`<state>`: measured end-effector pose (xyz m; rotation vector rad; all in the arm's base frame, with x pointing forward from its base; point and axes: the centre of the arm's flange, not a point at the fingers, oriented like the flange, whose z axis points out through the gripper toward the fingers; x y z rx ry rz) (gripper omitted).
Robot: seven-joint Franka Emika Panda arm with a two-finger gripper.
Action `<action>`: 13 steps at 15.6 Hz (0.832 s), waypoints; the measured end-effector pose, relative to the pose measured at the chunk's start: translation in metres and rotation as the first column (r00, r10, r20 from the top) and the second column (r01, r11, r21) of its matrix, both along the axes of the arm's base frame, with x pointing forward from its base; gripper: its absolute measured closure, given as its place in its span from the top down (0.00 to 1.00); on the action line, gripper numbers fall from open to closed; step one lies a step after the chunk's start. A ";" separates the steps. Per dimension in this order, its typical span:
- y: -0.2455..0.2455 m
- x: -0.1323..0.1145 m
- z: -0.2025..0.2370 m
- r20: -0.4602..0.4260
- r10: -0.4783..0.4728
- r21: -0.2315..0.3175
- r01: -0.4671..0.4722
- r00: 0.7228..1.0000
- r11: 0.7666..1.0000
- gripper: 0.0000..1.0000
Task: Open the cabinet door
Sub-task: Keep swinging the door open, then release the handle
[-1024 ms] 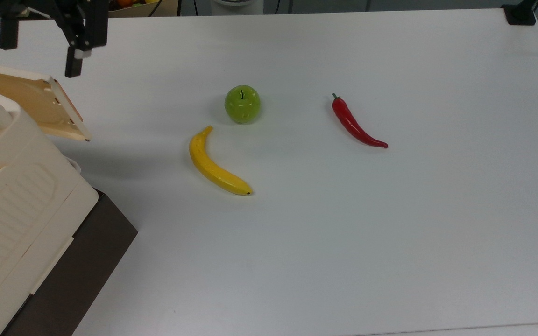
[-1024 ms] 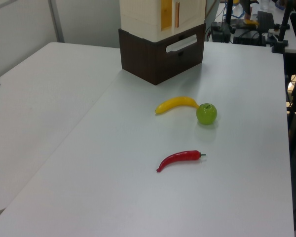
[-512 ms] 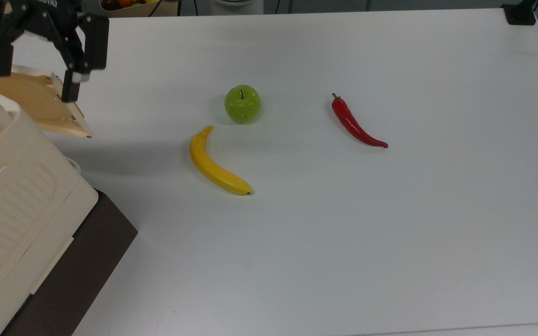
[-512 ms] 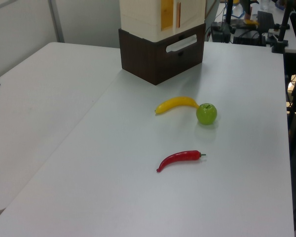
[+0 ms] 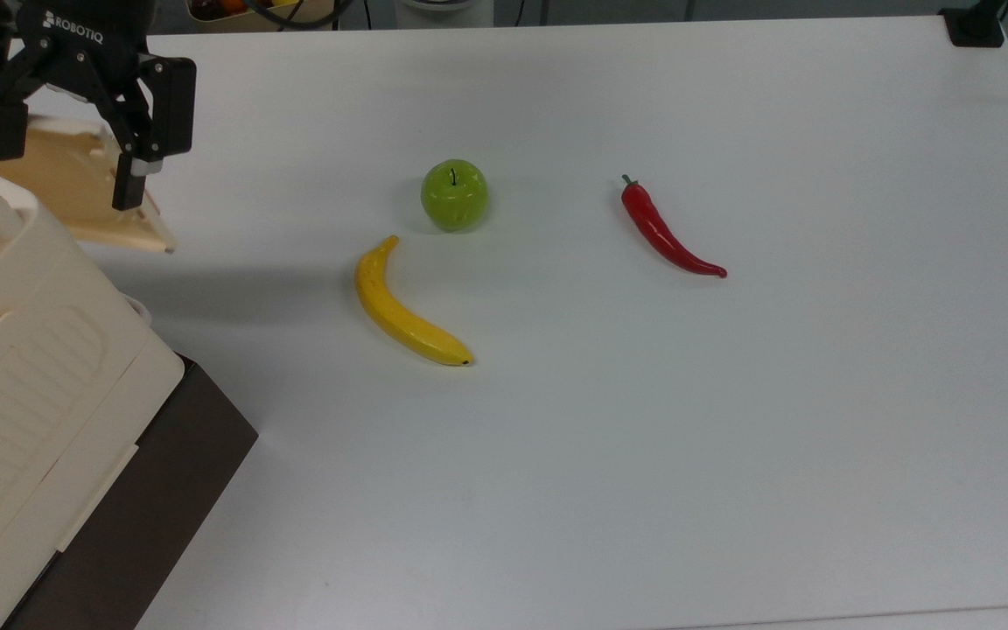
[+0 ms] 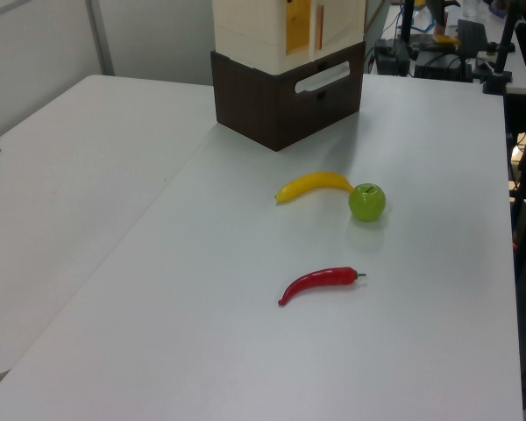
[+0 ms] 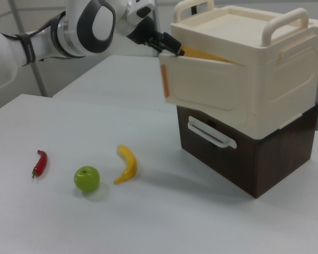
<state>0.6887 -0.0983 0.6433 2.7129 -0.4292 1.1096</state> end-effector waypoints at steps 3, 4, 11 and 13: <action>-0.006 -0.017 0.009 -0.115 -0.001 -0.023 -0.002 0.993 1.000 1.00; -0.009 -0.025 0.013 -0.163 0.006 -0.035 -0.012 0.987 0.999 1.00; -0.019 -0.056 0.029 -0.322 0.047 -0.073 -0.074 0.945 0.995 1.00; -0.028 -0.060 0.024 -0.376 0.069 -0.086 -0.109 0.924 0.990 1.00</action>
